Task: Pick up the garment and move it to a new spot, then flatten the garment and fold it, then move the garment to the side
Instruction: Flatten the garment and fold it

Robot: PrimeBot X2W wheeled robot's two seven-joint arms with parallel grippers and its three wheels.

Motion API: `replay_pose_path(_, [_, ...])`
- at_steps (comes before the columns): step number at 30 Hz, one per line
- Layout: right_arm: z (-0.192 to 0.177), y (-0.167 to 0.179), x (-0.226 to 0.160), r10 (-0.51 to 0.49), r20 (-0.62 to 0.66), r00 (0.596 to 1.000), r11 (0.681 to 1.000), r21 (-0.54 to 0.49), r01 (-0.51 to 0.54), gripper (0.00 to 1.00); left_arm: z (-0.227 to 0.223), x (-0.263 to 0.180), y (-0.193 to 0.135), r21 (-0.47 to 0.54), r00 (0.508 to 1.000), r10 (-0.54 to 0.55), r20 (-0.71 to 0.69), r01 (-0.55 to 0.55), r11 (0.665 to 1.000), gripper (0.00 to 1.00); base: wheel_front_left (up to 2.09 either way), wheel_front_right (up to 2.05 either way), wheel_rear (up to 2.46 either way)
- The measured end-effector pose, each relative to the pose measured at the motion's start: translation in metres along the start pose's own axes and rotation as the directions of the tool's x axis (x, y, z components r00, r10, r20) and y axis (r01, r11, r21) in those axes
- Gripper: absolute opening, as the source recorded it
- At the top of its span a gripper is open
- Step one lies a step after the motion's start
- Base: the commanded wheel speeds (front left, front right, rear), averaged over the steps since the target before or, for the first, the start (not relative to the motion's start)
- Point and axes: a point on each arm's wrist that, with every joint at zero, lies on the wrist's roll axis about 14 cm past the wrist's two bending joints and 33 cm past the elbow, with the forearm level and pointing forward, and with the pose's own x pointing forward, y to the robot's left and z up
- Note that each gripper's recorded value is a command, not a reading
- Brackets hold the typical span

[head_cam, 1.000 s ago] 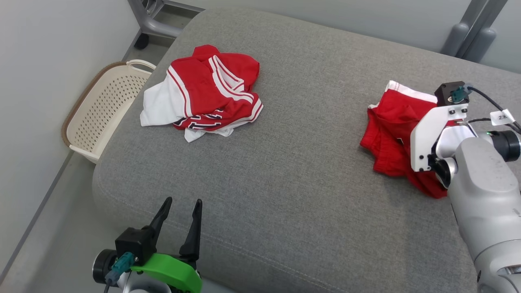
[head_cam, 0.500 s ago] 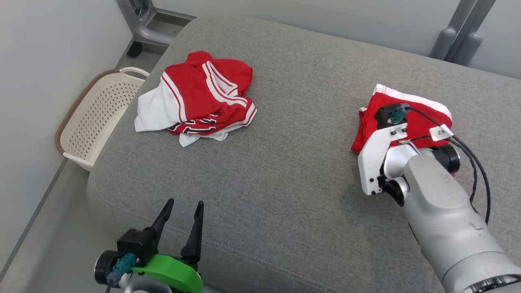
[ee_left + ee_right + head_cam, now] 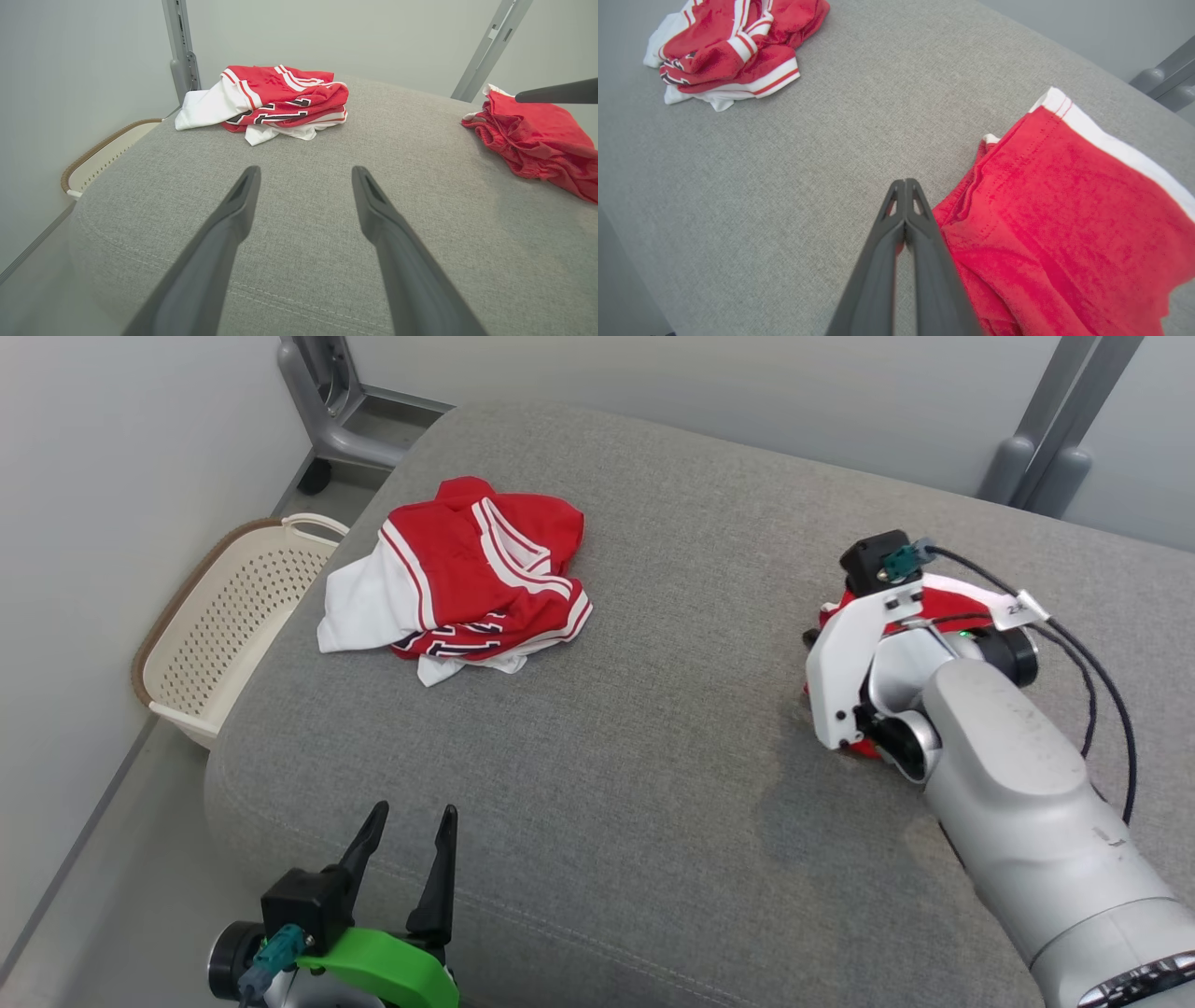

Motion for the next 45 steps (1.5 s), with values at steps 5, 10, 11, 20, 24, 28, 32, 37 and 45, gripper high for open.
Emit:
replay_pose_path(5, [0.015, -0.046, -0.016, -0.113, 0.069, 0.991, 0.994, 0.014, 0.112, 0.00, 0.003, -0.001, -0.004, 0.000, 1.000, -0.014, 0.011, 0.014, 1.000, 1.00, 0.00, 0.00, 0.00])
replay_pose_path(10, [-0.004, -0.077, -0.022, -0.199, 0.053, 0.979, 0.980, 0.026, 0.197, 0.00, 0.003, -0.002, -0.006, 0.000, 1.000, -0.019, 0.010, 0.019, 1.000, 1.00, 0.00, 0.00, 0.00])
replay_pose_path(11, [-0.011, -0.079, -0.021, -0.207, 0.041, 0.977, 0.978, 0.028, 0.206, 0.00, 0.003, -0.002, -0.007, 0.000, 1.000, -0.020, 0.008, 0.020, 1.000, 1.00, 0.00, 0.00, 0.00])
replay_pose_path(20, [-0.034, -0.089, -0.010, -0.245, 0.048, 0.968, 0.969, 0.036, 0.243, 0.00, -0.006, 0.000, -0.007, -0.002, 1.000, -0.016, -0.023, 0.016, 1.000, 1.00, 0.00, 0.00, 0.00])
replay_pose_path(24, [-0.047, -0.076, 0.005, -0.216, 0.012, 0.976, 0.976, 0.036, 0.215, 0.00, -0.008, 0.000, -0.003, -0.007, 0.999, 0.001, -0.032, -0.001, 1.000, 1.00, 0.00, 0.00, 0.00])
replay_pose_path(28, [-0.054, -0.057, 0.016, -0.173, -0.011, 0.985, 0.984, 0.032, 0.173, 0.00, -0.009, 0.000, 0.003, -0.006, 0.999, 0.022, -0.032, -0.022, 1.000, 1.00, 0.00, 0.00, 0.00])
replay_pose_path(32, [-0.058, -0.043, 0.020, -0.144, -0.032, 0.989, 0.989, 0.017, 0.144, 0.00, -0.009, -0.003, 0.007, -0.006, 0.999, 0.034, -0.034, -0.034, 0.999, 1.00, 0.00, 0.00, 0.00])
replay_pose_path(37, [-0.061, -0.026, 0.021, -0.112, -0.044, 0.993, 0.994, 0.005, 0.113, 0.00, -0.008, -0.005, 0.008, -0.008, 0.999, 0.037, -0.025, -0.037, 0.999, 1.00, 0.00, 0.00, 0.00])
replay_pose_path(45, [-0.041, -0.005, 0.013, -0.067, -0.007, 0.998, 0.998, 0.016, 0.067, 0.00, 0.000, -0.010, 0.011, -0.010, 0.999, 0.038, 0.007, -0.038, 0.999, 1.00, 0.00, 0.00, 0.00])
